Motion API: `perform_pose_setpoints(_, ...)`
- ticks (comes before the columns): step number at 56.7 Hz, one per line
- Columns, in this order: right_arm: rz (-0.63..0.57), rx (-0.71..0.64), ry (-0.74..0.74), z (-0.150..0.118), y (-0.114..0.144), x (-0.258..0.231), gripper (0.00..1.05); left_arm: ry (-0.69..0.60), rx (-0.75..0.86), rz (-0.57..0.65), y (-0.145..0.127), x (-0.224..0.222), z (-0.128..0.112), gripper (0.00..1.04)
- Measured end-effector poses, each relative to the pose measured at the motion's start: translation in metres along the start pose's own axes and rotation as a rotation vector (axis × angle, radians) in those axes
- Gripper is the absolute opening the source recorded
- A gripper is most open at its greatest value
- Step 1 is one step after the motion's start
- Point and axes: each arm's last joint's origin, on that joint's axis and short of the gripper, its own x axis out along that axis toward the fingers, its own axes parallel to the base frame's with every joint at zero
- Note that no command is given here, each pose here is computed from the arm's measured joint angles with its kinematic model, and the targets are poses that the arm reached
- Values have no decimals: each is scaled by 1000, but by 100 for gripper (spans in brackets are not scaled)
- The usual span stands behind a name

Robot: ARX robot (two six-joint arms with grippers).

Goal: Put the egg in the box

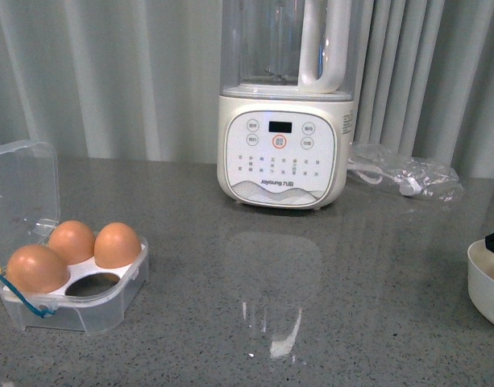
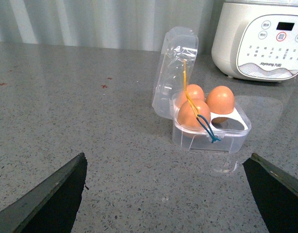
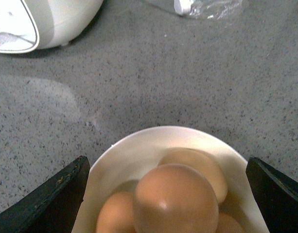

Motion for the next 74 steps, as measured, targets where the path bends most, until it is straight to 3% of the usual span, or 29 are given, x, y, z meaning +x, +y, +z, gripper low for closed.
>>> perform_pose_setpoints(9, 14, -20, 3, -4, 3, 0, 96, 0, 0, 0, 0, 0, 0, 98)
perform_pose_setpoints(23, 33, -37, -6, -4, 8, -1, 47, 0, 0, 0, 0, 0, 0, 98)
perform_pose_setpoints(25, 32, -36, -7, -4, 7, -1, 44, 0, 0, 0, 0, 0, 0, 98)
perform_pose_setpoints(57, 33, -37, -76, 12, -1, -17, 43, 0, 0, 0, 0, 0, 0, 98)
perform_pose_setpoints(67, 83, -42, -161, 38, 4, -14, 43, 0, 0, 0, 0, 0, 0, 98)
perform_pose_setpoints(74, 159, -49, -199, 60, 20, -5, 43, 0, 0, 0, 0, 0, 0, 98)
